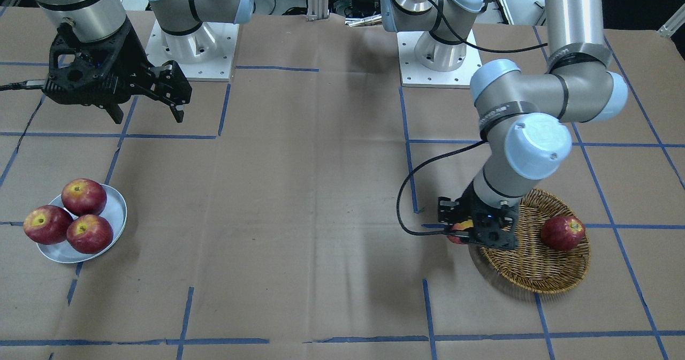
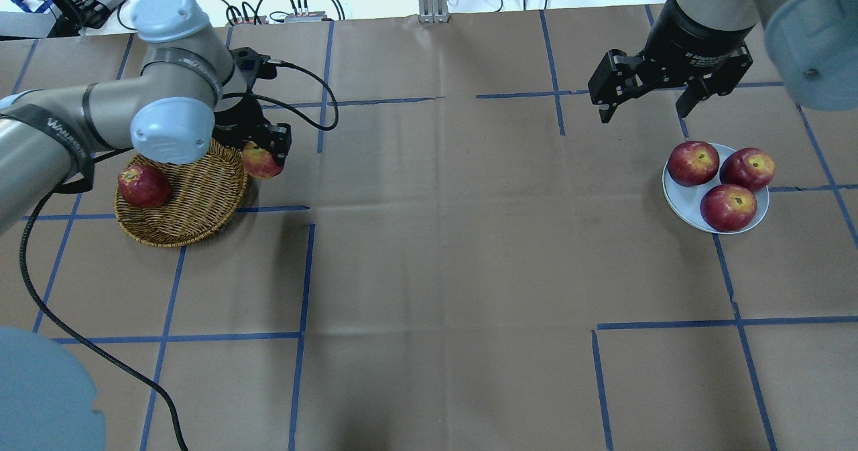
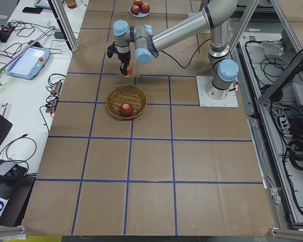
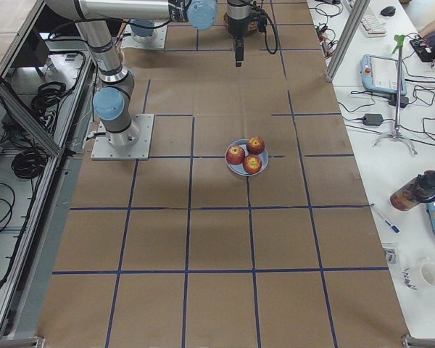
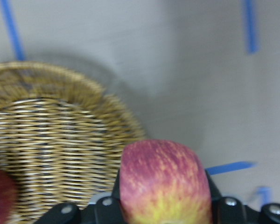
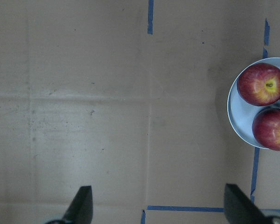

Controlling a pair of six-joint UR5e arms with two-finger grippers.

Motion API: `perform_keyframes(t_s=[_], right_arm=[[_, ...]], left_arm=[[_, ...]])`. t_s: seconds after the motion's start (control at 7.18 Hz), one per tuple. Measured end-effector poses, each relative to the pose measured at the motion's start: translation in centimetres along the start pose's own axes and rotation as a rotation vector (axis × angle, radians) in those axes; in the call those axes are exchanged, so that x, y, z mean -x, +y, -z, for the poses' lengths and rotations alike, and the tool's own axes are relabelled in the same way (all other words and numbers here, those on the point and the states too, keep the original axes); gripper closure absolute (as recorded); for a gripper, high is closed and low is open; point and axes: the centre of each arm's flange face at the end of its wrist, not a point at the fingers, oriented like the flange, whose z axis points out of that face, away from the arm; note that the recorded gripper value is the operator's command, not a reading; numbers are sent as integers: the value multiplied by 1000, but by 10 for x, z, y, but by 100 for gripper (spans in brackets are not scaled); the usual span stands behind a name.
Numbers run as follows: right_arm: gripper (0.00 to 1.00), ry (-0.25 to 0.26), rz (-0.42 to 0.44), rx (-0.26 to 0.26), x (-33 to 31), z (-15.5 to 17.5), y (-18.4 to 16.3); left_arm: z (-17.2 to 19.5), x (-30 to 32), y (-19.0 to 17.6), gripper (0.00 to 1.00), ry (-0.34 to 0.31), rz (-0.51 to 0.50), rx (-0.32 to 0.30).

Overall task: Transfer apple from basket to plate
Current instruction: 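Carry the apple with the left gripper to the table center and set it down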

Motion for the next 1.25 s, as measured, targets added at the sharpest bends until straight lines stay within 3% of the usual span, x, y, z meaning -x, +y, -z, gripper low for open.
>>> perform_keyframes(t_s=[0.7,1.25], right_arm=[[0,0,-1,0,0,0,0],[0,0,0,0,0,0,0]], left_arm=[[-30,-212,-19,44,7,22,0],[-63,-254,-20,44,1,12,31]])
